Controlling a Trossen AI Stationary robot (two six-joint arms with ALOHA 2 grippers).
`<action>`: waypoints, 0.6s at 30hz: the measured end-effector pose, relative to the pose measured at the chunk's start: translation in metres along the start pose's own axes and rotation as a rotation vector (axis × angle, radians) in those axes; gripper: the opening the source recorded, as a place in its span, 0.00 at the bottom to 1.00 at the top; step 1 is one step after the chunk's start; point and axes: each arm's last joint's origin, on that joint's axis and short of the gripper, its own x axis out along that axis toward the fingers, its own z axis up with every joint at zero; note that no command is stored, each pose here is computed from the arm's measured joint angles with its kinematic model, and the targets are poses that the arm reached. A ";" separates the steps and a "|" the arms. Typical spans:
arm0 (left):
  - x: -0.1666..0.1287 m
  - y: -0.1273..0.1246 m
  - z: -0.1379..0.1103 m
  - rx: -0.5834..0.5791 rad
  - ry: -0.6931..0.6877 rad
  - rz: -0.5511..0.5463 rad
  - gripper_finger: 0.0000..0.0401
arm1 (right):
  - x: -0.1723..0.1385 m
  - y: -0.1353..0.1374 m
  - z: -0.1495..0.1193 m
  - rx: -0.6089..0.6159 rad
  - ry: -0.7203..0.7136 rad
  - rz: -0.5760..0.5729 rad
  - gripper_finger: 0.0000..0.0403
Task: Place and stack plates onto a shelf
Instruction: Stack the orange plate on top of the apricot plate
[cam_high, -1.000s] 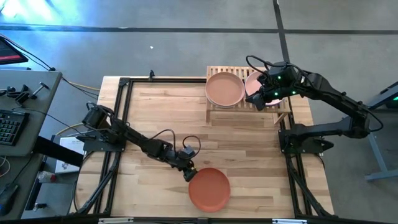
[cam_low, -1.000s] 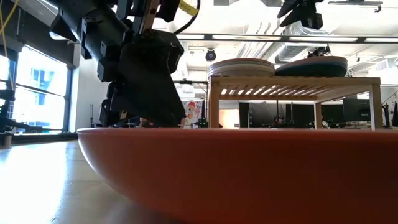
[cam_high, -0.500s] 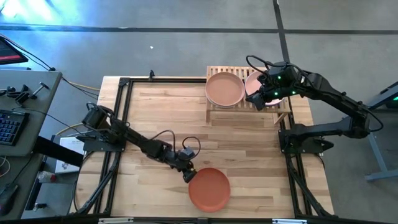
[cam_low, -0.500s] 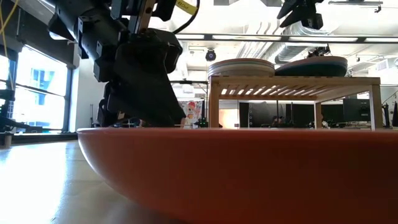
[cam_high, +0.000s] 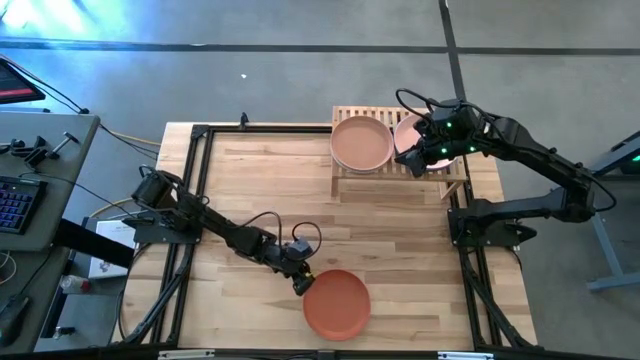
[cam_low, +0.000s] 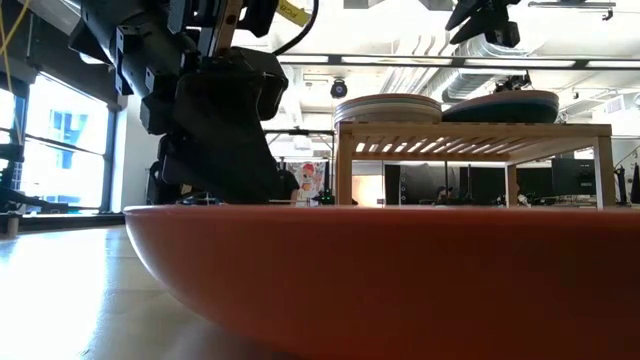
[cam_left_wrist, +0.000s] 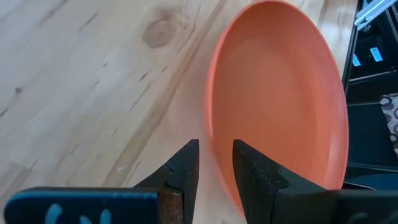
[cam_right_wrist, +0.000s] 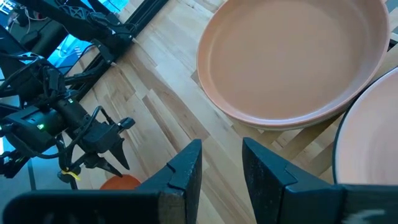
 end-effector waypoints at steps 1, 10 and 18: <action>0.000 0.000 0.000 0.000 0.001 0.002 0.21 | 0.000 0.000 0.000 0.000 0.000 0.000 0.24; 0.015 0.002 -0.002 -0.017 0.010 -0.029 0.21 | 0.000 0.000 0.000 0.000 -0.001 0.000 0.24; 0.019 0.002 -0.002 -0.018 0.027 -0.010 0.21 | 0.000 0.000 0.000 0.000 -0.003 0.002 0.24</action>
